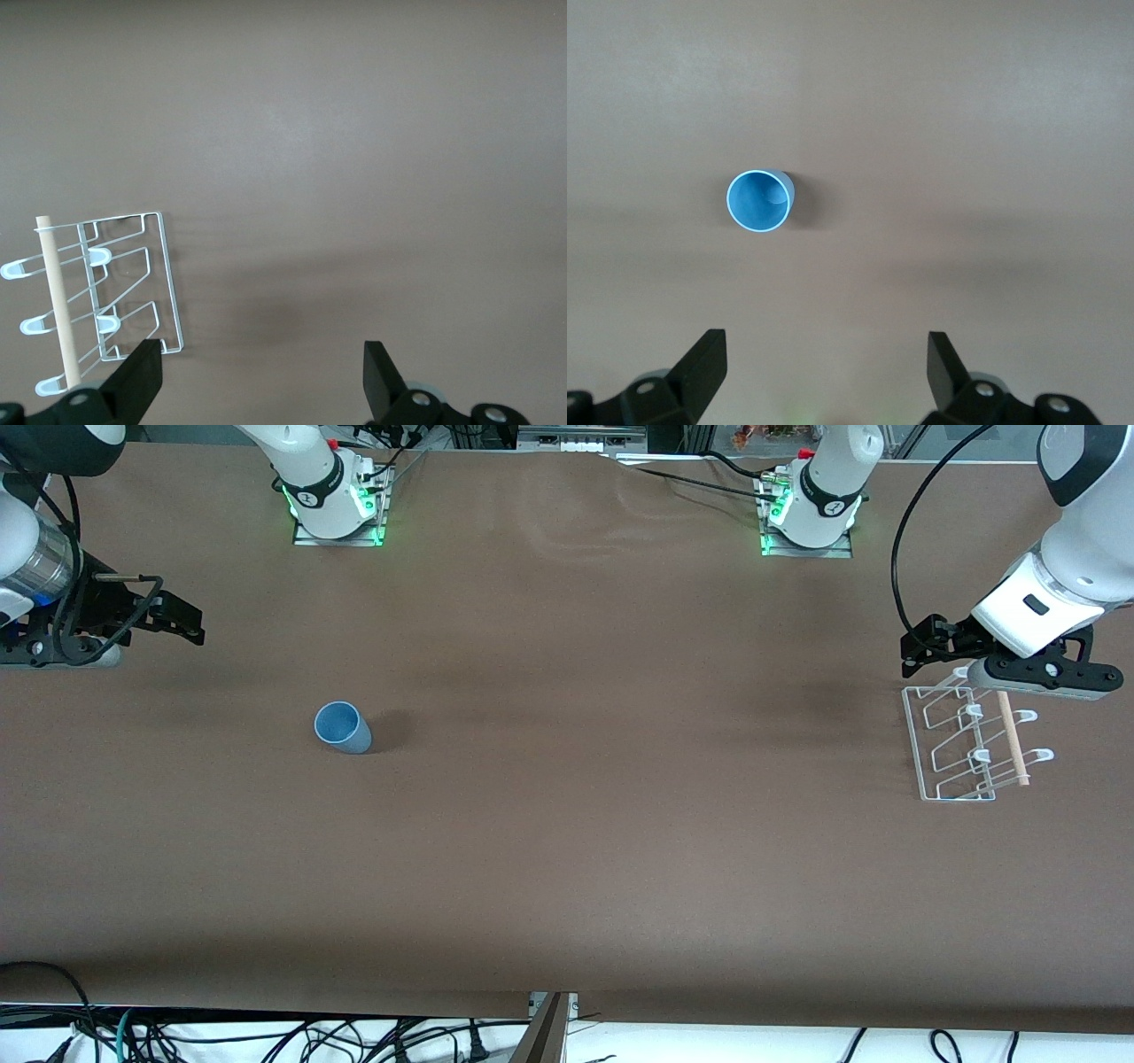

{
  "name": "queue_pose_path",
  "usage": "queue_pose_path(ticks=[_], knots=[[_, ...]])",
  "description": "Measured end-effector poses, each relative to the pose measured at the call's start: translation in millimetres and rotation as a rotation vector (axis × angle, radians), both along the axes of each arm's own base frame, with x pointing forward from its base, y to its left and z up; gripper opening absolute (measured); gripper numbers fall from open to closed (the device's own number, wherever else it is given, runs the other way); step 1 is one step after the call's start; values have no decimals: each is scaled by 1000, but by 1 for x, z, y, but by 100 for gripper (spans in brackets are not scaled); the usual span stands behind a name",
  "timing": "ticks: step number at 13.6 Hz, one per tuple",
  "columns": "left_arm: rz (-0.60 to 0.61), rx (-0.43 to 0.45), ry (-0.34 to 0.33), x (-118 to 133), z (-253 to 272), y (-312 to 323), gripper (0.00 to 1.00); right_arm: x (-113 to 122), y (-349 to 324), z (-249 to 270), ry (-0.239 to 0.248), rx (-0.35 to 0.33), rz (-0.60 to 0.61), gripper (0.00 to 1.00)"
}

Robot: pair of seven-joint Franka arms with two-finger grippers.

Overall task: Transfer cup to left arm and place on rack
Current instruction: 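Reach the right gripper down to the light blue cup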

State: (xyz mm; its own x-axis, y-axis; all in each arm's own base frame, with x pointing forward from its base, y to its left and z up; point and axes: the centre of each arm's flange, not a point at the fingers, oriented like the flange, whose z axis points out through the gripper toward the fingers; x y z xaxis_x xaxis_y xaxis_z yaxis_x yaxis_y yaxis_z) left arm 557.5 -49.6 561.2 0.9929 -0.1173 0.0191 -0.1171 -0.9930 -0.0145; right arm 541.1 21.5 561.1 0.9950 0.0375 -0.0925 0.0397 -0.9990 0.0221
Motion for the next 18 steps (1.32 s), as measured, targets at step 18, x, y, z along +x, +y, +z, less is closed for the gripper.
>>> queue_pose_path(ticks=[18], knots=[[0, 0, 0, 0, 0, 0, 100, 43, 11, -156, 122, 11, 25, 99]])
